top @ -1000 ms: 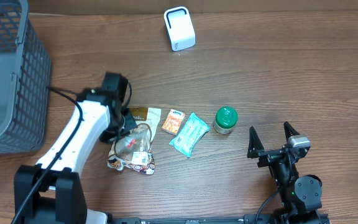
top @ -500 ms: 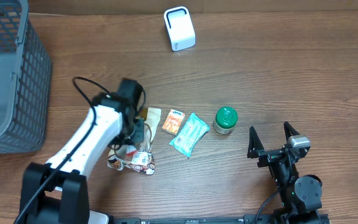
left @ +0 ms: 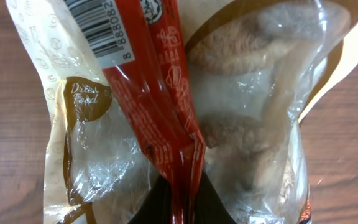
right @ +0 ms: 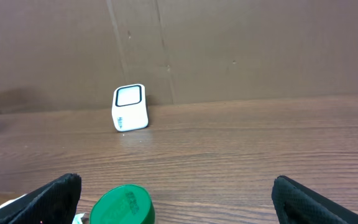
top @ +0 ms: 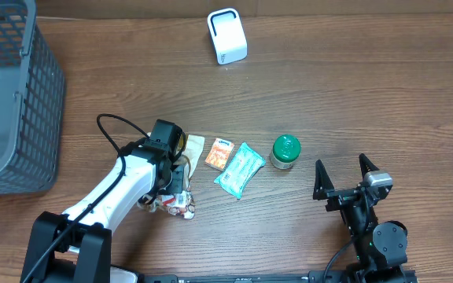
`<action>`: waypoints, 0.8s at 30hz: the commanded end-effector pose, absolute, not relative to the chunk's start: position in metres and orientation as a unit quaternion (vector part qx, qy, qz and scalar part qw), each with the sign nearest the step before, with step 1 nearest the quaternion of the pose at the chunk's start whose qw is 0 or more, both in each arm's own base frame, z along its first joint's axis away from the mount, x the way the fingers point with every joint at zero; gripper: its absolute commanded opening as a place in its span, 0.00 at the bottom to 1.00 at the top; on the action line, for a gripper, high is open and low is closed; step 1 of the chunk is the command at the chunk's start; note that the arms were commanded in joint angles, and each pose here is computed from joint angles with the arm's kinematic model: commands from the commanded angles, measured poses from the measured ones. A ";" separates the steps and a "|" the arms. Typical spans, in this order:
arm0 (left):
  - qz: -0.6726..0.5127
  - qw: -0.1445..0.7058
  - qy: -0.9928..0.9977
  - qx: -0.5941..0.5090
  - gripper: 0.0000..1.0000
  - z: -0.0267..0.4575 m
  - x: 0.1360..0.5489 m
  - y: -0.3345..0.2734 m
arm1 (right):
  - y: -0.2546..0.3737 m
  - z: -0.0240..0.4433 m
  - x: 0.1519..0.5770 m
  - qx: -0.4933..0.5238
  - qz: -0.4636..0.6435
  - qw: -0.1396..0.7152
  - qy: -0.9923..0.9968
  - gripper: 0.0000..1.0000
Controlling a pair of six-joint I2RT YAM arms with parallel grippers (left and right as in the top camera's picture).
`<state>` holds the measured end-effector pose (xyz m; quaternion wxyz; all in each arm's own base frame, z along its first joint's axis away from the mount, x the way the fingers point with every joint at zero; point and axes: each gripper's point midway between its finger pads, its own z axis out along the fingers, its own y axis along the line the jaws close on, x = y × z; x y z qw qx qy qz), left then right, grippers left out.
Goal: Scan the item barcode
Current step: 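Open the left gripper and raise it above the snack bag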
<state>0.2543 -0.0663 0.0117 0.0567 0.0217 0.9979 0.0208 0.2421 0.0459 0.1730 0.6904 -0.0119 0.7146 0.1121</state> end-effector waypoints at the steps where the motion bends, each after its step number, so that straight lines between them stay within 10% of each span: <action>1: 0.006 0.036 0.999 0.013 0.05 -0.008 0.244 -0.071 | 0.044 0.171 0.242 -0.010 0.108 0.692 0.714 1.00; 24: -0.004 0.050 0.998 0.026 0.05 0.048 0.279 -0.083 | 0.044 0.171 0.242 -0.010 0.108 0.692 0.714 1.00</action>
